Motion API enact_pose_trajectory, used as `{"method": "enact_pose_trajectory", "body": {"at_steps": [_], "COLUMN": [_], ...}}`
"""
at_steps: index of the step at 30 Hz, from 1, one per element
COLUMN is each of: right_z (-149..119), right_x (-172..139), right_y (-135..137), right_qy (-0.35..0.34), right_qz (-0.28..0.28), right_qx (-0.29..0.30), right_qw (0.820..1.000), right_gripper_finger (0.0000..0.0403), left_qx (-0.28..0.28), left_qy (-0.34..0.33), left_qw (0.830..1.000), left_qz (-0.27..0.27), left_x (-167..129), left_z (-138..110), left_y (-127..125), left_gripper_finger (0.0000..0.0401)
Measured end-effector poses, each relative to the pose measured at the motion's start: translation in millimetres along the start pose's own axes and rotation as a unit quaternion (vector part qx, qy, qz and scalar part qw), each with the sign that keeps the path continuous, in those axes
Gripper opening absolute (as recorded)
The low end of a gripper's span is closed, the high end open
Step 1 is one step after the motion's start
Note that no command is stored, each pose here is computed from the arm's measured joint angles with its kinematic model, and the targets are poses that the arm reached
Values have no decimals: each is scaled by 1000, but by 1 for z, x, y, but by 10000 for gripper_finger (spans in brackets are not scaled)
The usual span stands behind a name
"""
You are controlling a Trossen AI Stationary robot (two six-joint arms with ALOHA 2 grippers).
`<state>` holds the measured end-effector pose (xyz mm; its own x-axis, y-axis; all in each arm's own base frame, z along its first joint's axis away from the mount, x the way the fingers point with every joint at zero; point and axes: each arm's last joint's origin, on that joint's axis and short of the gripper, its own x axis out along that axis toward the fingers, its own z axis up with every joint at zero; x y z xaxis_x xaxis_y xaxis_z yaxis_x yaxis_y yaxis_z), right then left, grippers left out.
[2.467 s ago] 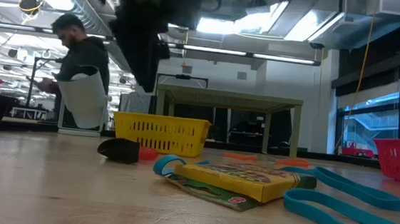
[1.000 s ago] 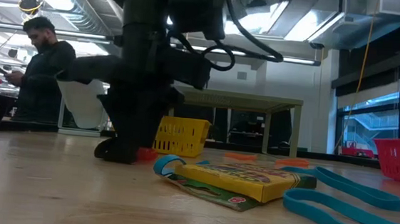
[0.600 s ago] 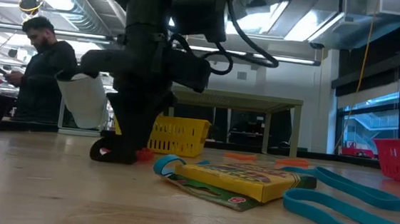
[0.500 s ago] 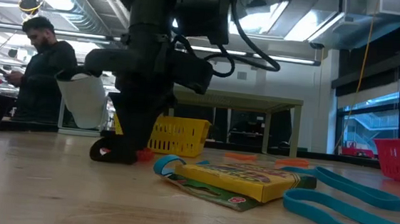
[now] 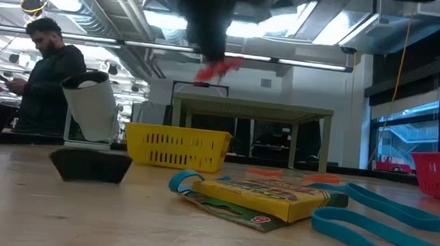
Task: Pick & Place Office Desk Supplies
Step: Put the orange spring keychain into the red bin
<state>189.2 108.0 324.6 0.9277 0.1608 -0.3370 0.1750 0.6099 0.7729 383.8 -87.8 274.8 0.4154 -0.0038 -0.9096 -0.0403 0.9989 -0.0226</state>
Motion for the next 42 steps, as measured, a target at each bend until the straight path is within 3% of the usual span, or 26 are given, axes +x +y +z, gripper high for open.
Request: {"method": "enact_pose_trajectory", "body": {"at_steps": [7,14,25,42], "right_z": [-1,5,8,20], "right_x": [11,28,53,58], "right_y": [-5,-10,-27,-39], "right_qy": [-66,-116,-125,-125], "right_qz": [-58,-85,-142,-170], "right_qx": [-2,4,-2,6], "right_qw": [996,990,982,977], "right_gripper_finger": [150,150,150,145], "left_qx": [-97,-124,-123,-104], "left_qy": [-133,-228,-242,-266], "left_qw": [986,966,962,957], "left_qz": [26,5,-15,-39], "left_x": [-29,-37,-38,-58], "left_z": [22,42,46,55], "left_y": [28,39,40,35], "left_gripper_finger": [2,2,2,2]}}
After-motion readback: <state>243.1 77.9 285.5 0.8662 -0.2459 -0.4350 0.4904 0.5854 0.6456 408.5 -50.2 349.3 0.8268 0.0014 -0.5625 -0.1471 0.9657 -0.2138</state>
